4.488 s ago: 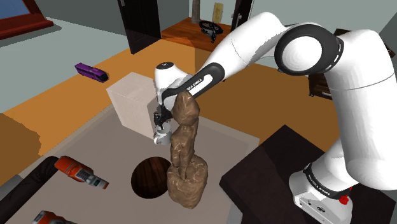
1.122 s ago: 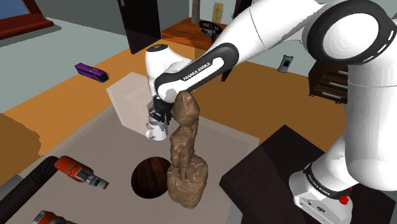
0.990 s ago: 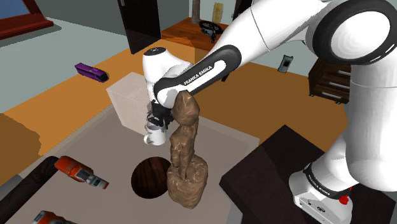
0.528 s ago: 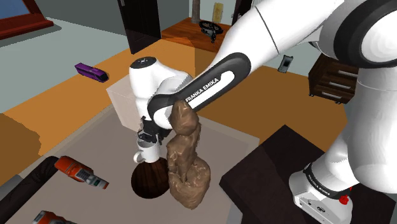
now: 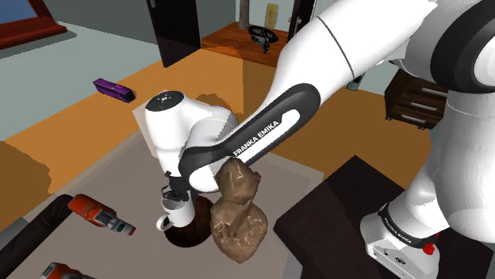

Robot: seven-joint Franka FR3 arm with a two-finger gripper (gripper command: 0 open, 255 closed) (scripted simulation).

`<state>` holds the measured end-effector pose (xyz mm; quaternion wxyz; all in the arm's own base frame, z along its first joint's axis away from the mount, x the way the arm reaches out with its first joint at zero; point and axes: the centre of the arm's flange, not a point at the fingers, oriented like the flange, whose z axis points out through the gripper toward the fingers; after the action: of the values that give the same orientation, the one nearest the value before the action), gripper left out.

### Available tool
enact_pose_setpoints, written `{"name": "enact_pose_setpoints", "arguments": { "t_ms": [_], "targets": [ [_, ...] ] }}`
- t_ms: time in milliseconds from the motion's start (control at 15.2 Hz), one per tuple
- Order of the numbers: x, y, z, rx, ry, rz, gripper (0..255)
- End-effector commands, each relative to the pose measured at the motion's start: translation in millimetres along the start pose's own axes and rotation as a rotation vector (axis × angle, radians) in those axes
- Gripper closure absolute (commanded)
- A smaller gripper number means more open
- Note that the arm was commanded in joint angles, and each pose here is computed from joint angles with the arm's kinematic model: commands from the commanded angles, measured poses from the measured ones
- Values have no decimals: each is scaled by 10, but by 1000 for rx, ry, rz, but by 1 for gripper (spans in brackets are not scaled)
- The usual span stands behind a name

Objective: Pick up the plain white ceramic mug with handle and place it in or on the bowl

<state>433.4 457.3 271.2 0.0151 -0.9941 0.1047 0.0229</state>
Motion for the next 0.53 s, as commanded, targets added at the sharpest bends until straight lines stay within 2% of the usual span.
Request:
{"name": "enact_pose_setpoints", "arguments": {
  "t_ms": [0, 462],
  "targets": [
    [-3, -10, 100, 0, 0, 0, 255],
    [15, -1, 469, 0, 0, 0, 255]
  ]
}}
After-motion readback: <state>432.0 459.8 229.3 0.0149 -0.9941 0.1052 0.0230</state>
